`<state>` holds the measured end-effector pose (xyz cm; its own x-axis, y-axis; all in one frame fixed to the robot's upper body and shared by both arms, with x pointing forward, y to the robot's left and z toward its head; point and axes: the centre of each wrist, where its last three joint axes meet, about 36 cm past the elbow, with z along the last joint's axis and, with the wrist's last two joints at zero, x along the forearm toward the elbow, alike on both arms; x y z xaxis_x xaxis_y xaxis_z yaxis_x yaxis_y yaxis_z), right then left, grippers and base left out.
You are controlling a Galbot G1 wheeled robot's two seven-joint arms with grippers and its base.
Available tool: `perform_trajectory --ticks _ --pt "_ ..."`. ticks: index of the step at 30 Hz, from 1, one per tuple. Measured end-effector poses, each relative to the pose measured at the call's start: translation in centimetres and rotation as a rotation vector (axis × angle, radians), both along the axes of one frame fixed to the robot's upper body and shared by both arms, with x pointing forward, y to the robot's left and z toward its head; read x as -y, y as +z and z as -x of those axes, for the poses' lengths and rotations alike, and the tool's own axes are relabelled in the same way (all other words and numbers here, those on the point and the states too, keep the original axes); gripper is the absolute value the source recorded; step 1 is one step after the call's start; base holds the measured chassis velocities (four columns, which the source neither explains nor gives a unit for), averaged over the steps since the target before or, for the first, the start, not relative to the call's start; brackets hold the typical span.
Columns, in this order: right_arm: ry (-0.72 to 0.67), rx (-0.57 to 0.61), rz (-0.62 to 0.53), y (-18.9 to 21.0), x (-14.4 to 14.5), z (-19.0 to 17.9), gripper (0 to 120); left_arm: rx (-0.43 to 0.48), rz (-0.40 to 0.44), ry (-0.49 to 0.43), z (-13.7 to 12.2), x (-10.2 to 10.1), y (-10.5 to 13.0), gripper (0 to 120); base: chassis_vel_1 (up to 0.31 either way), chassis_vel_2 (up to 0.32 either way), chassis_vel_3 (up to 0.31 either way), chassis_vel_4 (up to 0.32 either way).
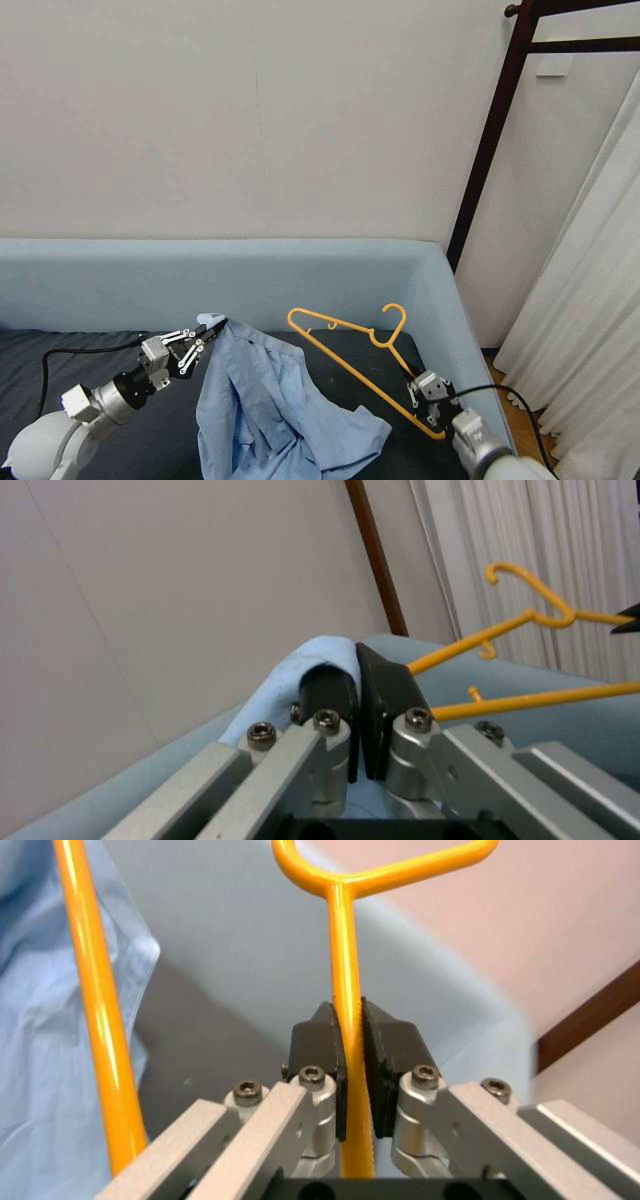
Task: Pick up the clothes from the sofa and hang them on the clothes hanger.
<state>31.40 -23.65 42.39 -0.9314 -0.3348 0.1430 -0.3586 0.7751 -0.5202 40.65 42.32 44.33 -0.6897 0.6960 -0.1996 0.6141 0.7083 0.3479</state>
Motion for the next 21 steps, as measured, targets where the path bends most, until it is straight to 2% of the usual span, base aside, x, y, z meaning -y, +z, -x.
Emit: perform_trajectory --ticks 1,5,7,10,14,21 --pt "0.0 0.0 0.0 0.0 0.0 0.0 5 0.0 0.0 0.0 0.0 0.0 0.0 0 0.0 0.0 0.0 0.0" --pt "0.064 0.218 0.107 -2.0 -0.5 2.4 5 -0.002 -0.008 0.006 -0.1 -0.7 0.4 0 0.0 0.0 0.0 0.0" --pt "0.069 0.236 0.121 -2.2 -0.6 2.6 5 -0.002 -0.01 0.007 -0.1 -0.7 0.4 0 0.0 0.0 0.0 0.0" --pt "0.081 0.299 0.198 -3.4 -1.0 3.0 5 -0.003 -0.009 0.004 0.1 -0.8 0.6 0 0.0 0.0 0.0 0.0" --pt "0.084 0.36 0.276 -4.9 -0.8 1.8 5 0.0 -0.012 -0.013 0.3 -0.5 0.8 0 0.0 0.0 0.0 0.0" --pt "0.102 0.376 0.278 -5.7 -1.5 1.0 5 0.004 -0.015 -0.03 0.5 -0.1 1.0 0 0.0 0.0 0.0 0.0"
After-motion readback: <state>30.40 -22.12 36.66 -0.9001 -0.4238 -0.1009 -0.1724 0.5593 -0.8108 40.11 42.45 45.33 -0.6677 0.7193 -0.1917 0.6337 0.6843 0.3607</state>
